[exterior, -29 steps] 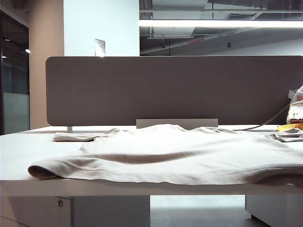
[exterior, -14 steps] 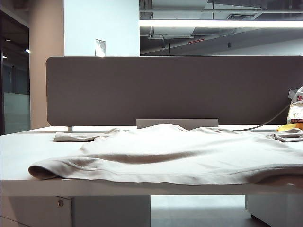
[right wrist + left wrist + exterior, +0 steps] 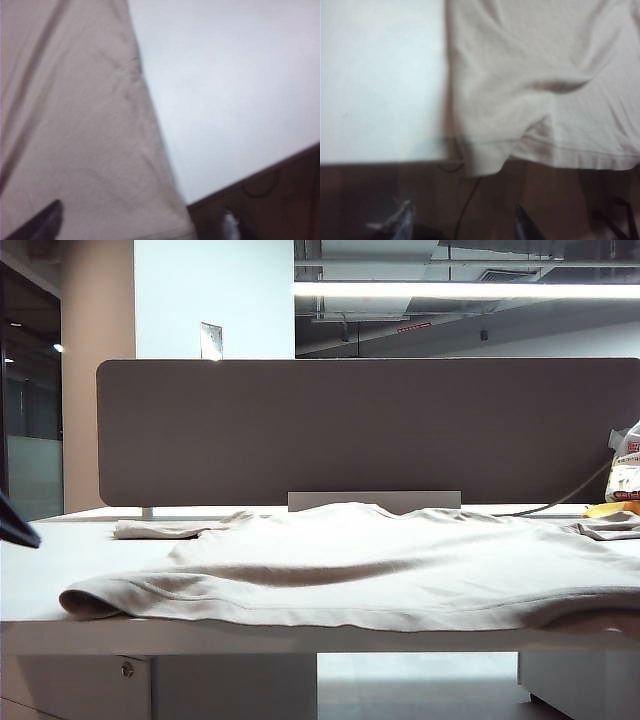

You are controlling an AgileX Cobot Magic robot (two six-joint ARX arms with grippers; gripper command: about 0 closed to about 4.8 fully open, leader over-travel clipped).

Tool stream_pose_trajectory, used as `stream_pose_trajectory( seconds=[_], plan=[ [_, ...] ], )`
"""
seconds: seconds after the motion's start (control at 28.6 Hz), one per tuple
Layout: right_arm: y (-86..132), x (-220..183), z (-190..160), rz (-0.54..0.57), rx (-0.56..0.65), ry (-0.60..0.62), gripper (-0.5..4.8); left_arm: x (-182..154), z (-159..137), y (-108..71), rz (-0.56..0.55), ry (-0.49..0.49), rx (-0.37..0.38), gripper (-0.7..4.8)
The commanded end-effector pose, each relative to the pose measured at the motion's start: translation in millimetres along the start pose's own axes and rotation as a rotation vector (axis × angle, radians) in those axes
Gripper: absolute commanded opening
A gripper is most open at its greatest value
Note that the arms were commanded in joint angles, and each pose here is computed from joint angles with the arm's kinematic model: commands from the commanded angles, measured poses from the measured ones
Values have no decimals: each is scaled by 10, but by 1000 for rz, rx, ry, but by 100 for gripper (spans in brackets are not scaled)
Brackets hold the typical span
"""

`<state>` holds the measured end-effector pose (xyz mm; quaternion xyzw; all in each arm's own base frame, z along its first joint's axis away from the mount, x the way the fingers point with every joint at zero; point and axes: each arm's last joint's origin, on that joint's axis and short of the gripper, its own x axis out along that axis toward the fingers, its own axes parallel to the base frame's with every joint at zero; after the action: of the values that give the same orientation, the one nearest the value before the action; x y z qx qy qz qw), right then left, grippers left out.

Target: Fold the bottom side of the T-shirt horizontally towards the center, about one-third of the way, then fold the sleeve back towards the center, creating a straight line along the edge of the T-shirt, and finally fold the bottom of the T-shirt up towards the top, creating a neat rectangle.

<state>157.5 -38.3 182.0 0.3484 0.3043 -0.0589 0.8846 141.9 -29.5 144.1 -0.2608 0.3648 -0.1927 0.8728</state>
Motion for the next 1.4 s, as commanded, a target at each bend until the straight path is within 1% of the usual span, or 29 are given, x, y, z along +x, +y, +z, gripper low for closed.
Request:
stream_pose_trajectory(
  seconds=[0.03, 0.17, 0.21, 0.31, 0.52, 0.73, 1.12, 1.29, 1.4],
  plan=[
    [-14, -23, 36, 27, 38, -3, 391, 37, 82, -31, -49, -17, 19, 257],
    [-35, 16, 28, 16, 66, 20, 391, 71, 140, -49, -62, 6, 12, 263],
    [-43, 30, 23, 11, 70, 30, 391, 83, 158, -52, -59, 11, 9, 281],
    [-74, 79, 1, -2, 88, 73, 391, 112, 183, -63, -61, 26, 7, 312],
    [-131, 195, -43, 1, 122, 166, 391, 177, 167, -78, -58, 67, 7, 312],
    [-180, 285, -79, -6, 148, 229, 391, 249, 130, -68, -50, 107, -1, 312],
    [-212, 366, -95, -3, 160, 262, 391, 375, 162, -29, -40, 128, -24, 312],
    [-231, 426, -126, -11, 166, 296, 390, 437, 219, -30, -41, 136, -28, 312],
    [-246, 461, -137, 3, 172, 317, 390, 467, 243, -29, -39, 140, -30, 312]
  ],
)
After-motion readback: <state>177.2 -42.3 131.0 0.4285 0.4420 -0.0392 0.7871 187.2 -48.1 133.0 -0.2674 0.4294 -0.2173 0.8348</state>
